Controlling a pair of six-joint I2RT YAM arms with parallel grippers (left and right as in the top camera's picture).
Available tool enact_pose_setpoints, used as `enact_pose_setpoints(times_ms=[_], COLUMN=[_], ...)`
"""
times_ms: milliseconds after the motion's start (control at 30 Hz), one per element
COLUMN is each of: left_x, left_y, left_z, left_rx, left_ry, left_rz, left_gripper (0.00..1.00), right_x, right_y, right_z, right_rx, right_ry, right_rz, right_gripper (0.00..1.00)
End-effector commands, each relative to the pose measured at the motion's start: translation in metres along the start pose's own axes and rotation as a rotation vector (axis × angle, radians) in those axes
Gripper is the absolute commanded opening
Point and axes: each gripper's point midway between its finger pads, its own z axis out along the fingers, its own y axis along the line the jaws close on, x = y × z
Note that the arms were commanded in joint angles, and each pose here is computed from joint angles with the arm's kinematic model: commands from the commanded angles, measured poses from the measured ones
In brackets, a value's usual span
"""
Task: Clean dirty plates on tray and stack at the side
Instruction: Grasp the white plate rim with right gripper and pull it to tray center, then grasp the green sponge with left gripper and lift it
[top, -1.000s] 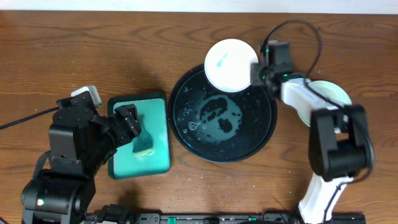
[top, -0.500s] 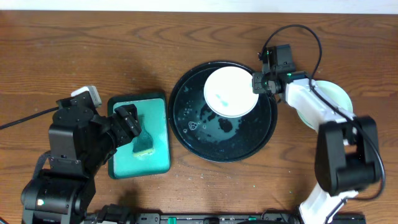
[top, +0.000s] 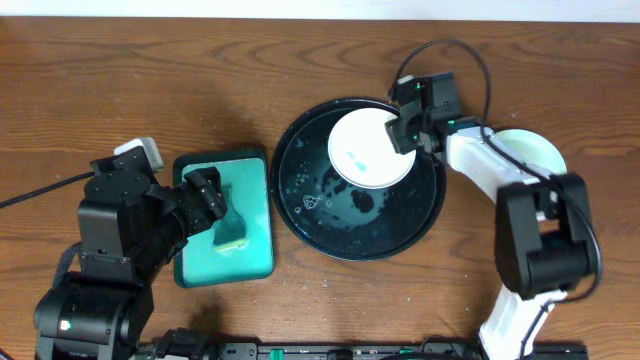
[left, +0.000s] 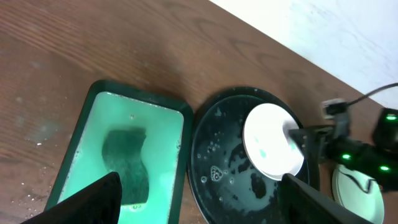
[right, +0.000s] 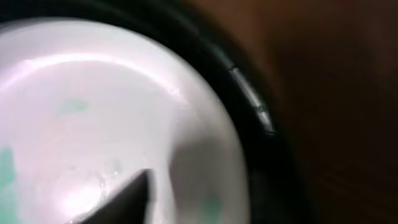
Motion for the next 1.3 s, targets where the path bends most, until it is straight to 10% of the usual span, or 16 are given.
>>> enact_pose_setpoints(times_ms=[0, 133, 500, 967, 1267], left_x=[-0.005, -0.005, -0.004, 0.038, 0.068], left_y=[-0.003, -0.003, -0.002, 0.035, 0.058], left_z=[-0.004, -0.004, -0.004, 0.027, 0.077], left_rx=[0.011, 0.011, 0.007, -0.182, -0.339], left_ry=[-0.017, -0.017, -0.011, 0.207, 0.437], left_rz=[0.004, 0.004, 0.004, 0.033, 0.032], left_gripper=[0.80, 0.80, 0.80, 0.80, 0.79], right_x=[0.005, 0.008, 0.101, 0.060, 0.041], right_y=[0.018, 0.020, 0.059, 0.022, 0.014], right_z=[0.009, 0.002, -0.048, -0.032, -0.020], right_rx=[-0.103, -0.107, -0.012, -0.010, -0.021], right_ry=[0.000, 0.027, 0.531, 0.285, 0.191], right_rz=[-0.079, 0.021, 0.972, 0.436, 0.209], right_gripper=[0.21, 0.01, 0.01, 0.37, 0.24])
